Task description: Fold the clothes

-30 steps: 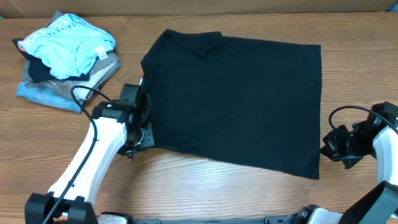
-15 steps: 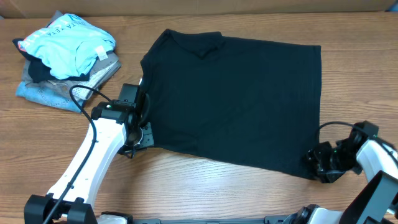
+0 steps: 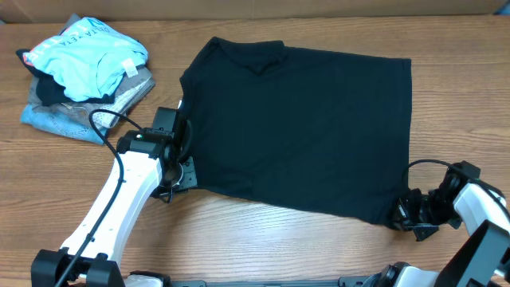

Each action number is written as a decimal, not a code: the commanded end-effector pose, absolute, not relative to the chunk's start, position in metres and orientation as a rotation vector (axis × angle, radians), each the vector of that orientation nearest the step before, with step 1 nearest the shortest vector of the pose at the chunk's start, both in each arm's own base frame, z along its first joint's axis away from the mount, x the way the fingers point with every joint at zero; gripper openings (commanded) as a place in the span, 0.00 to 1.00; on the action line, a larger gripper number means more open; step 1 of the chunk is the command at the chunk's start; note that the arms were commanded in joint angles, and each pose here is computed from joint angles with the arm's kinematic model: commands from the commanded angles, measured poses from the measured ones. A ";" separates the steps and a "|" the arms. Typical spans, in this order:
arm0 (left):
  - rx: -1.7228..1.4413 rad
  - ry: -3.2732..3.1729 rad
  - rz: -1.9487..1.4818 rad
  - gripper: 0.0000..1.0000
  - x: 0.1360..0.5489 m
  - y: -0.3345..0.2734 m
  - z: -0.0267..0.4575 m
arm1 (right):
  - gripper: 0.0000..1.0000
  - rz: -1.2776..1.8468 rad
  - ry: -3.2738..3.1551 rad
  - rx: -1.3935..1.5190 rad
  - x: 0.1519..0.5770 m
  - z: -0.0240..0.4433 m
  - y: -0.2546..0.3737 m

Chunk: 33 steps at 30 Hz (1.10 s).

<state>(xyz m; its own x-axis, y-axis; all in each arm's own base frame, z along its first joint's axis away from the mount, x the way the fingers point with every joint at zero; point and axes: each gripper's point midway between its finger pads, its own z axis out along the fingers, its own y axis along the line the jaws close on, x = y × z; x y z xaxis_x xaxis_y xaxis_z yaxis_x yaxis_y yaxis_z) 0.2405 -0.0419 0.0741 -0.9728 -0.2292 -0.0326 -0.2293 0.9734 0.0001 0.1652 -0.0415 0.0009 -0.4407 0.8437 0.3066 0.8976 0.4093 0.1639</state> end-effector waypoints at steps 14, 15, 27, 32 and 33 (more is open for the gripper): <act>-0.382 3.080 0.034 0.04 0.240 -0.037 0.080 | 0.04 -0.456 -2.735 -1.391 0.203 0.092 -0.067; -0.382 3.079 0.034 0.04 0.240 -0.037 0.080 | 0.05 -0.455 -2.719 -1.391 0.200 0.089 -0.065; -0.383 3.054 -0.020 0.04 0.248 -0.043 0.081 | 0.52 -0.442 -2.539 -1.572 0.165 0.003 -0.043; -0.383 3.052 -0.020 0.04 0.248 -0.043 0.081 | 0.41 -0.400 -2.468 -1.650 0.152 -0.012 -0.039; -0.383 3.051 -0.021 0.04 0.249 -0.043 0.081 | 0.40 -0.385 -2.462 -1.668 0.151 -0.014 -0.040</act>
<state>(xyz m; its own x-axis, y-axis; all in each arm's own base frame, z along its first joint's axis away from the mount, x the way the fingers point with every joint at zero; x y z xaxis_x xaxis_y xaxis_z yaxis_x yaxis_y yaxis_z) 0.2423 -0.0426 0.0741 -0.9726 -0.2292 -0.0388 -0.2292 0.9734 -0.0047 0.1642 -0.0420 -0.0001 -0.4392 0.8624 0.2518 0.8962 0.4012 0.1894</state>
